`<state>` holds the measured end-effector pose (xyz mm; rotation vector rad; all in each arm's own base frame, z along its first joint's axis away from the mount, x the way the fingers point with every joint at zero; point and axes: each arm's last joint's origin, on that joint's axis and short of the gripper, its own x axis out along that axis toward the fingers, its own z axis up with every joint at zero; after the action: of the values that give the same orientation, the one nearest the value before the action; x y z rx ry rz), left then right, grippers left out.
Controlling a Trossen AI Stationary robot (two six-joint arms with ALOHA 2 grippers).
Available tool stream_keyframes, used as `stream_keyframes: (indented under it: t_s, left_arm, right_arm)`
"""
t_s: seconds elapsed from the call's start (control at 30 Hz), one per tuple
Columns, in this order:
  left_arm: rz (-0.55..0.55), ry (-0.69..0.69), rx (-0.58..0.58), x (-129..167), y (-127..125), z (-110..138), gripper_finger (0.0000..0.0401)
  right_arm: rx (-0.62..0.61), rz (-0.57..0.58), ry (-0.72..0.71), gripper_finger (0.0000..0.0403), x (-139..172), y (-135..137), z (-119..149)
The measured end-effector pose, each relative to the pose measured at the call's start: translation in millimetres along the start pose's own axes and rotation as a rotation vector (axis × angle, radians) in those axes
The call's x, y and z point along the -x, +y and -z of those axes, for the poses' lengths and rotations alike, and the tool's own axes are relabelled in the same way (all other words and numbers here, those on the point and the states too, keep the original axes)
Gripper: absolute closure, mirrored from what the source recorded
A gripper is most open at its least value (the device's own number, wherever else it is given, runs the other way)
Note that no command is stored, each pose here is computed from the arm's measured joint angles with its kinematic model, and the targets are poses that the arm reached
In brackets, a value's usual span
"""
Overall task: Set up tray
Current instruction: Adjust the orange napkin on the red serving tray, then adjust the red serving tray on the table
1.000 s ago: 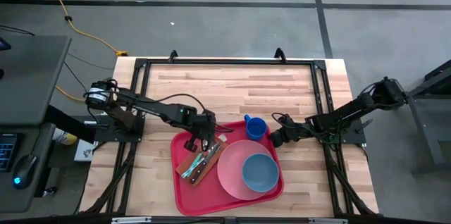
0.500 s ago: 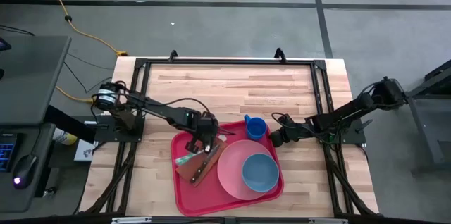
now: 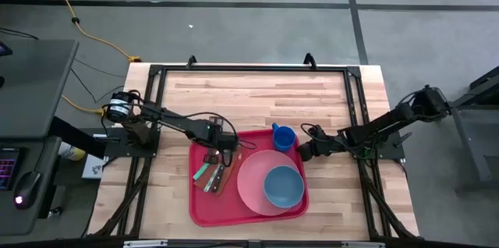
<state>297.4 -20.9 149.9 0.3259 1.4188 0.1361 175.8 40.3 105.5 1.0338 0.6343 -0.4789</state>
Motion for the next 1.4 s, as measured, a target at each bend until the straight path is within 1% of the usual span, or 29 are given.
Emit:
stream_keyframes:
  t_s: [0.07,0.17,0.3,0.43,0.53,0.63,0.9,1.03,1.13,1.23,1.4]
  left_arm:
    - [-0.021,0.050,0.053,1,1,4,0.0393]
    - [-0.016,0.101,0.125,3,1,8,0.0393]
    - [0.017,0.160,0.248,4,0,13,0.0393]
    - [0.077,0.212,0.394,5,-2,17,0.0393]
    - [0.092,0.233,0.494,5,-4,18,0.0393]
    - [0.087,0.226,0.564,7,-3,17,0.0393]
    - [0.083,0.174,0.656,24,4,1,0.0393]
    - [0.058,0.151,0.722,31,7,-4,0.0393]
    - [0.050,0.137,0.742,35,9,-7,0.0393]
    - [0.014,0.132,0.775,41,12,-10,0.0389]
    - [-0.050,0.088,0.709,56,21,-18,0.0354]
  right_arm:
    - [0.000,0.000,-0.001,0.0393,0,0,0]
    - [0.000,0.000,-0.002,0.0393,0,0,0]
    - [0.002,0.000,-0.003,0.0393,0,0,0]
    - [0.005,-0.004,-0.003,0.0393,0,1,0]
    - [0.008,-0.001,-0.008,0.0393,0,0,-1]
    - [0.011,0.003,-0.008,0.0393,-1,-1,-4]
    - [0.026,-0.006,-0.031,0.0393,-3,-2,-15]
    - [0.036,-0.022,-0.047,0.0393,-4,-2,-21]
    - [0.043,-0.027,-0.045,0.0393,-5,-2,-24]
    - [0.049,-0.030,-0.037,0.0393,-5,-2,-25]
    - [0.067,-0.034,-0.035,0.0393,-5,-2,-25]
